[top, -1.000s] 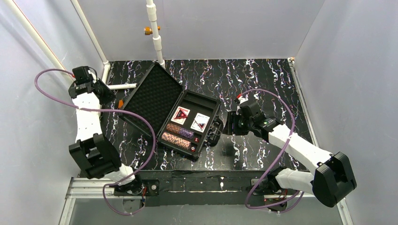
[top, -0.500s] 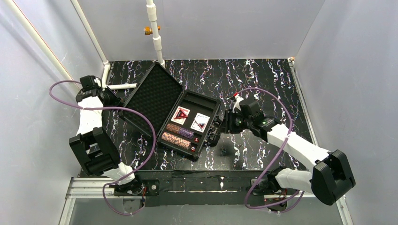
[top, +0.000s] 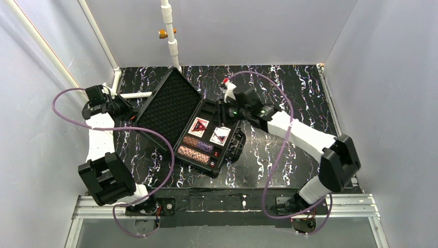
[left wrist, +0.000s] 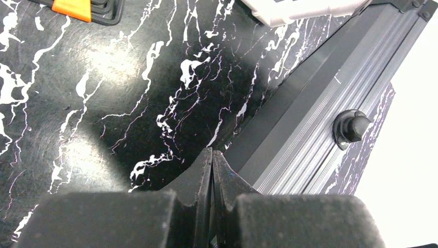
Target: Pack up texas hold em set
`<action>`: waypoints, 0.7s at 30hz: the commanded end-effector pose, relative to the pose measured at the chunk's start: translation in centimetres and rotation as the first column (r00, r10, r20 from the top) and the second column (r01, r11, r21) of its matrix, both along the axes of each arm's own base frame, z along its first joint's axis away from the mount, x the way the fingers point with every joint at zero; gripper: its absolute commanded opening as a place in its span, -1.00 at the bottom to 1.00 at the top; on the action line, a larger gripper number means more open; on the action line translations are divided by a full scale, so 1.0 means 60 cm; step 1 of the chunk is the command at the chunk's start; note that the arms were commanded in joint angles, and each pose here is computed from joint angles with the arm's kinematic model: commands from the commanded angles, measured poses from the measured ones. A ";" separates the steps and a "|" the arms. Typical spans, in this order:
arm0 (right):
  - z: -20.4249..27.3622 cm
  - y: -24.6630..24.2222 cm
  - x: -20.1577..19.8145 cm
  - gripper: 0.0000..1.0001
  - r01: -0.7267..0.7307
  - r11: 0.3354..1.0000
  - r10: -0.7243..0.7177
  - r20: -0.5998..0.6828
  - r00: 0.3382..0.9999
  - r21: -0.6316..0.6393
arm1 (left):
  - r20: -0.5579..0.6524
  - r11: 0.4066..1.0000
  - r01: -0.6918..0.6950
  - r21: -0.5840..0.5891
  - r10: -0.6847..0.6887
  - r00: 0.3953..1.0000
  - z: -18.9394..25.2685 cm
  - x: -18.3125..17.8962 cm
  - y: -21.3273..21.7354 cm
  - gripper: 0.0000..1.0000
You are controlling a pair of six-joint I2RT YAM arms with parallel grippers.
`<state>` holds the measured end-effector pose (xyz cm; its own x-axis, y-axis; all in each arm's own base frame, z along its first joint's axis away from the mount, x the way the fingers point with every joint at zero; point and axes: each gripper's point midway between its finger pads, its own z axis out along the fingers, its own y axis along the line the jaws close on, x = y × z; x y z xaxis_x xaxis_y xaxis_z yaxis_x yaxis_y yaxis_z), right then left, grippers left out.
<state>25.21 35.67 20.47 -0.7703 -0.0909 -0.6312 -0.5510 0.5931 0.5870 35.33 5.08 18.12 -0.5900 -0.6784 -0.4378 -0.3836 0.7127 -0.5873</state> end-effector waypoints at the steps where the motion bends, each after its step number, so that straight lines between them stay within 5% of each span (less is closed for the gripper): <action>1: 0.055 0.081 0.014 -0.22 -0.087 0.995 0.084 0.076 0.994 0.039 | 0.025 0.995 0.087 -0.057 -0.085 0.996 0.018 -0.026 -0.052 -0.96; 11: 0.050 0.218 0.050 -0.36 -0.166 0.986 0.164 0.071 0.984 0.016 | 0.052 0.986 0.153 -0.060 -0.150 0.987 0.027 -0.034 -0.083 -0.94; 21: 0.060 0.267 0.065 -0.44 -0.182 0.982 0.179 0.074 0.981 0.043 | 0.085 0.970 0.236 -0.061 -0.231 0.969 0.041 -0.046 -0.125 -0.93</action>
<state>29.01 50.65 20.64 -0.7318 -0.2212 -0.6446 -0.6518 0.5037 0.5670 34.93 0.92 19.91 -0.6329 -0.6078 -0.4796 -0.2400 0.7429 -0.6249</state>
